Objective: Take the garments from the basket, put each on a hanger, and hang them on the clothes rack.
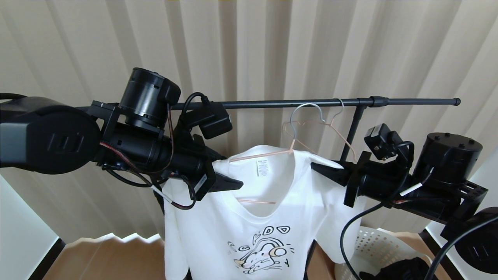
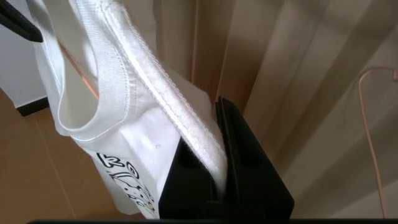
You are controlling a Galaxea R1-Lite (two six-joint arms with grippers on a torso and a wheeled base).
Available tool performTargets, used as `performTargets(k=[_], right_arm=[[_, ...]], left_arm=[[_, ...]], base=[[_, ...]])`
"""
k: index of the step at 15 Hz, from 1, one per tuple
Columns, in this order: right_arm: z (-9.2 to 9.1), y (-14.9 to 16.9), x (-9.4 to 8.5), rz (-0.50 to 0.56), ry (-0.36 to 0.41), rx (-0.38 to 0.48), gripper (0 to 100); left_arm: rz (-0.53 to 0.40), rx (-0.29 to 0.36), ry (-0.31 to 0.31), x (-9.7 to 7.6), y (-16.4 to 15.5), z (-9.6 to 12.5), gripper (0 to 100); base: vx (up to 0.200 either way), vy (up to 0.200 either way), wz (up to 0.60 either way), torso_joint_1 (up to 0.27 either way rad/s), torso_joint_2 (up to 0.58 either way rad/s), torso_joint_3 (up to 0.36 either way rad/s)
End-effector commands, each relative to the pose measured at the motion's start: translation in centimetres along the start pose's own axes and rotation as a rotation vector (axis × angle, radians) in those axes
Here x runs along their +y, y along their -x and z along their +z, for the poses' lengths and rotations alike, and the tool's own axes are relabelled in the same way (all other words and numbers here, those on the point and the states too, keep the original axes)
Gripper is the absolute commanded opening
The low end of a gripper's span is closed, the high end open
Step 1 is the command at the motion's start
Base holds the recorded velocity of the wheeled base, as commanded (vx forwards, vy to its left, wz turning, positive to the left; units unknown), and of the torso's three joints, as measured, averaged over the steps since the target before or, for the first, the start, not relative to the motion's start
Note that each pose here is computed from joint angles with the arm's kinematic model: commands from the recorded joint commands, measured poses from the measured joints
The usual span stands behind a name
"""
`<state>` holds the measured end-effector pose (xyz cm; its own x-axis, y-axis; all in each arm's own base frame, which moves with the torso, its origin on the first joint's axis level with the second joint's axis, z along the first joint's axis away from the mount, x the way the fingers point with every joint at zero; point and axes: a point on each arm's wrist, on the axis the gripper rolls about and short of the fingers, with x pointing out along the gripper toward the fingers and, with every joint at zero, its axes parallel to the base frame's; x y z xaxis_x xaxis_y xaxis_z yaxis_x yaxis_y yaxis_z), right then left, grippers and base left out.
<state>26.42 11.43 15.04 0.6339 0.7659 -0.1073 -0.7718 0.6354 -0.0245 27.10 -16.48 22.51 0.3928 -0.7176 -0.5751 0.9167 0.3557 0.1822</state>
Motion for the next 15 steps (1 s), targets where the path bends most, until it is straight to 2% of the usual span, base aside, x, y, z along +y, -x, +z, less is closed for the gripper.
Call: performTargets(k=[1, 9, 15], right_arm=[[0.0, 0.0, 0.0, 0.001, 0.001, -0.002, 0], [0.0, 0.0, 0.0, 0.001, 0.002, -0.002, 0], [0.1, 0.1, 0.0, -0.002, 0.004, -0.004, 0]], left_arm=[[-0.002, 0.006, 0.001, 0.1, -0.3, -0.1, 0], [0.118, -0.006, -0.029, 0.9, -0.3, 0.2, 0], [0.139, -0.017, -0.035, 0.5, 0.8, 0.5, 0]], base=[[0.000, 0.000, 0.00, 0.000, 0.00, 0.000], [0.000, 0.000, 0.00, 0.000, 0.00, 0.000], [0.000, 0.000, 0.00, 0.000, 0.00, 0.000]])
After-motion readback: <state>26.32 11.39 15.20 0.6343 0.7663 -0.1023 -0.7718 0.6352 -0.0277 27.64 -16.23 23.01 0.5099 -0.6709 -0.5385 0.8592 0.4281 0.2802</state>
